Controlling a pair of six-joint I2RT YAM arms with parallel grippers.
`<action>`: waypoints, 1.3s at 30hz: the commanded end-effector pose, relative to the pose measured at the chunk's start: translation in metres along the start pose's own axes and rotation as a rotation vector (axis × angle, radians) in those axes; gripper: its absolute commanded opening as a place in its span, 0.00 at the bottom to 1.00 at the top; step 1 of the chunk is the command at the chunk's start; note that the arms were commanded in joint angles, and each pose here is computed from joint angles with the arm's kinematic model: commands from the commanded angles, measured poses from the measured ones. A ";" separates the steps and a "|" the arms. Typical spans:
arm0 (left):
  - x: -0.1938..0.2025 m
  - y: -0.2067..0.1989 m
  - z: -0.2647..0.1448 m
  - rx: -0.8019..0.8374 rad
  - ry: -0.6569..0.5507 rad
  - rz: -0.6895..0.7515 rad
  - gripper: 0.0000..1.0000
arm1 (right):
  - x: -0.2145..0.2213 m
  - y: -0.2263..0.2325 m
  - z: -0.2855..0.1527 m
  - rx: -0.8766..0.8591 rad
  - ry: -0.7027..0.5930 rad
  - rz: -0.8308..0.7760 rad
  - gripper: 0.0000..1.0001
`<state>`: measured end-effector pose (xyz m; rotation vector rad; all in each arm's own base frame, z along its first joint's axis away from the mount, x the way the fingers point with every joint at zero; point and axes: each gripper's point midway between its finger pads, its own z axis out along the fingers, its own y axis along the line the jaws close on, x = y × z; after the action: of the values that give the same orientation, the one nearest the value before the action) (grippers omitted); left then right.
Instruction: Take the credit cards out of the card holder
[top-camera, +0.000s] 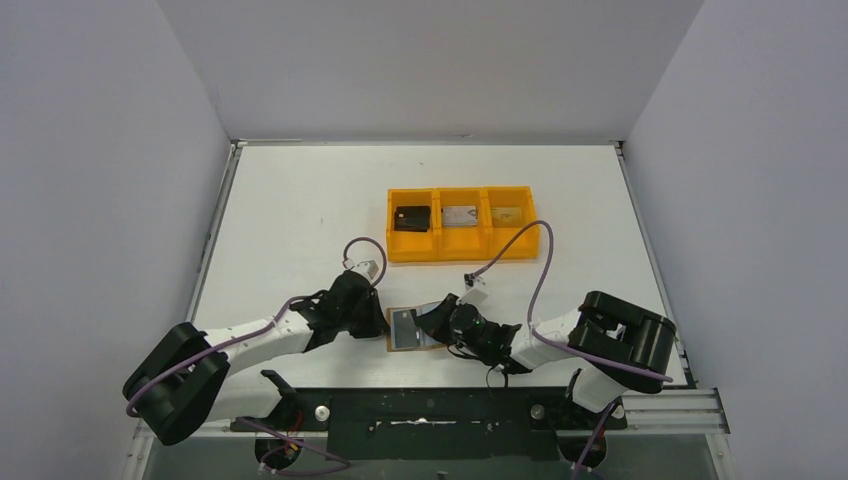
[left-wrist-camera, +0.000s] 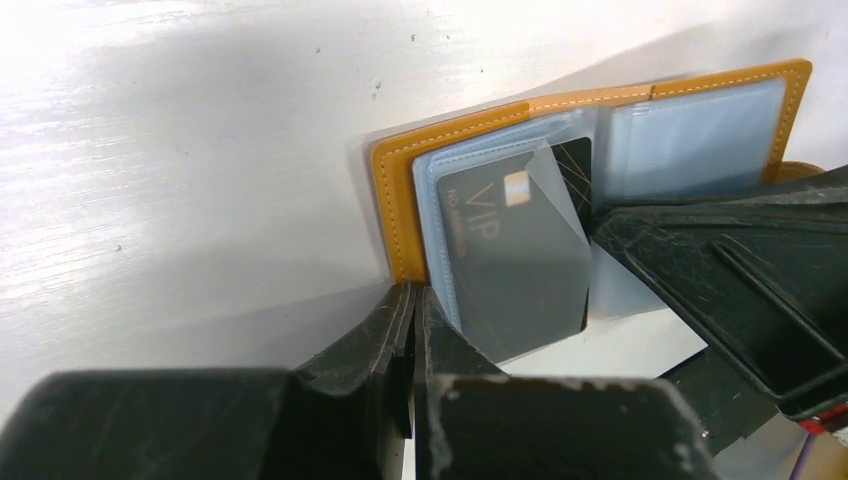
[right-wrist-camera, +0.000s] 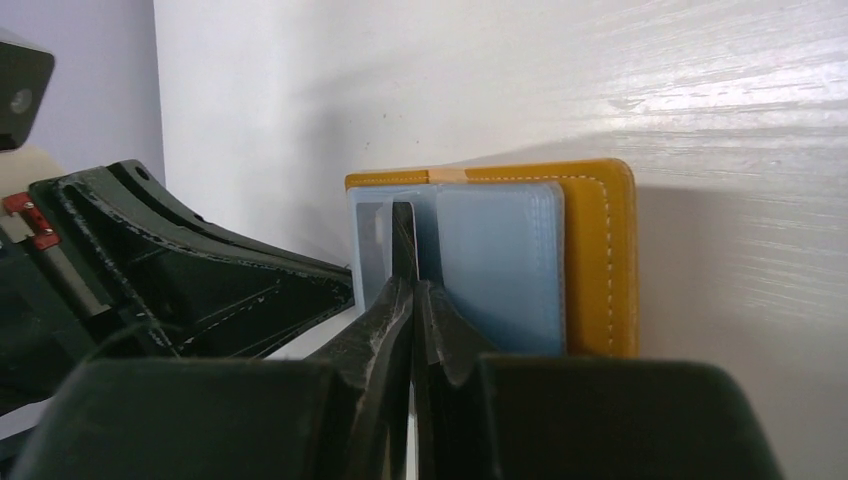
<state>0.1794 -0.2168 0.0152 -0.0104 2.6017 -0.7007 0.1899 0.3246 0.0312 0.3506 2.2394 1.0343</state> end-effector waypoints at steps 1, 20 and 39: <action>0.002 0.007 -0.002 -0.035 0.002 0.006 0.00 | -0.016 0.036 -0.008 -0.090 -0.050 0.021 0.00; -0.022 0.002 -0.022 -0.079 -0.061 0.032 0.41 | -0.005 0.013 0.004 0.100 0.004 -0.034 0.11; -0.024 -0.059 -0.017 0.201 -0.012 -0.010 0.48 | -0.013 0.004 -0.005 0.173 -0.045 -0.060 0.22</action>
<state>0.1863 -0.2379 0.0603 0.0171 2.5417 -0.8325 0.1867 0.3141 0.0249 0.3512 2.3522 0.7876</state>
